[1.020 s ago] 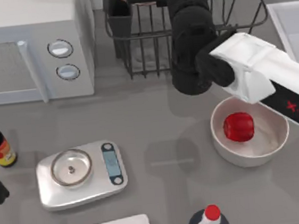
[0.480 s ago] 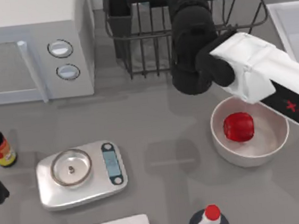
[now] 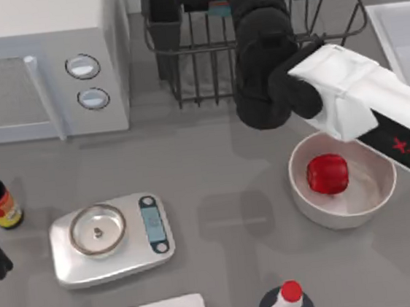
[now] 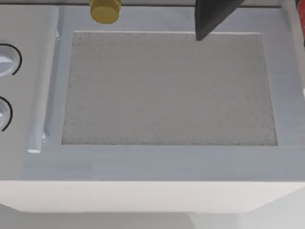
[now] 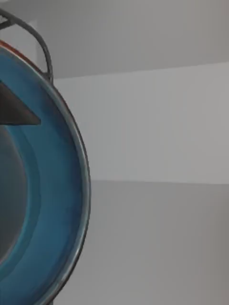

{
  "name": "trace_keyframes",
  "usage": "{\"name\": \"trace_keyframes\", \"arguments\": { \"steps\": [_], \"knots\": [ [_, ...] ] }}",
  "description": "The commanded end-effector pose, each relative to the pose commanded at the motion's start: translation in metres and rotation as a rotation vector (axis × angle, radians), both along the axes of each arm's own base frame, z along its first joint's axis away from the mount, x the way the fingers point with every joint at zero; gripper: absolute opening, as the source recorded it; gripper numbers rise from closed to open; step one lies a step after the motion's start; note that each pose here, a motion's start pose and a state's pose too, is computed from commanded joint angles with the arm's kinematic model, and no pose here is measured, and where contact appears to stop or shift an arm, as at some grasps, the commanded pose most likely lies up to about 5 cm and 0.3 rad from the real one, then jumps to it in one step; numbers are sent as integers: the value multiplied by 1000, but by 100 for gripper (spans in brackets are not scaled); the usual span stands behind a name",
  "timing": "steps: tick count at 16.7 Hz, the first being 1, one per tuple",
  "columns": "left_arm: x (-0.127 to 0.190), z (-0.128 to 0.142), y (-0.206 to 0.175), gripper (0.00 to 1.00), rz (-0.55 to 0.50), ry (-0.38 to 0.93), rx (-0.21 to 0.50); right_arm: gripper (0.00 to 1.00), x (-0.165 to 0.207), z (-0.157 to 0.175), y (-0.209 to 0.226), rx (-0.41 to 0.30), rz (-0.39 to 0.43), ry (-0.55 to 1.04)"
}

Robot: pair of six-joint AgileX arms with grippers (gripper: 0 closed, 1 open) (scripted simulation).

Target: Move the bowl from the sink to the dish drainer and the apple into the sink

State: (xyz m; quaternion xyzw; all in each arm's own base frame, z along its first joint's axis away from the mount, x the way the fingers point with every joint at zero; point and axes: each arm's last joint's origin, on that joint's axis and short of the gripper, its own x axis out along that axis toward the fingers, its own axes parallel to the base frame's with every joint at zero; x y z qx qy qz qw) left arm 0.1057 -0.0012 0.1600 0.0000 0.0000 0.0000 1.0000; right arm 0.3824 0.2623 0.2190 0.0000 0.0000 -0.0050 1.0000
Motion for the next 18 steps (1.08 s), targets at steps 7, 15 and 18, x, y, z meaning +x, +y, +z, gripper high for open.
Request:
{"name": "trace_keyframes", "arguments": {
  "steps": [7,15,18],
  "knots": [
    [0,0,0,100,0,0,0,100,-1,2,3,-3,8,-7],
    [0,0,0,100,0,0,0,100,-62,117,107,-104,227,-367],
    [0,0,0,100,0,0,0,100,-144,196,152,-119,313,-634]
  ]
}}
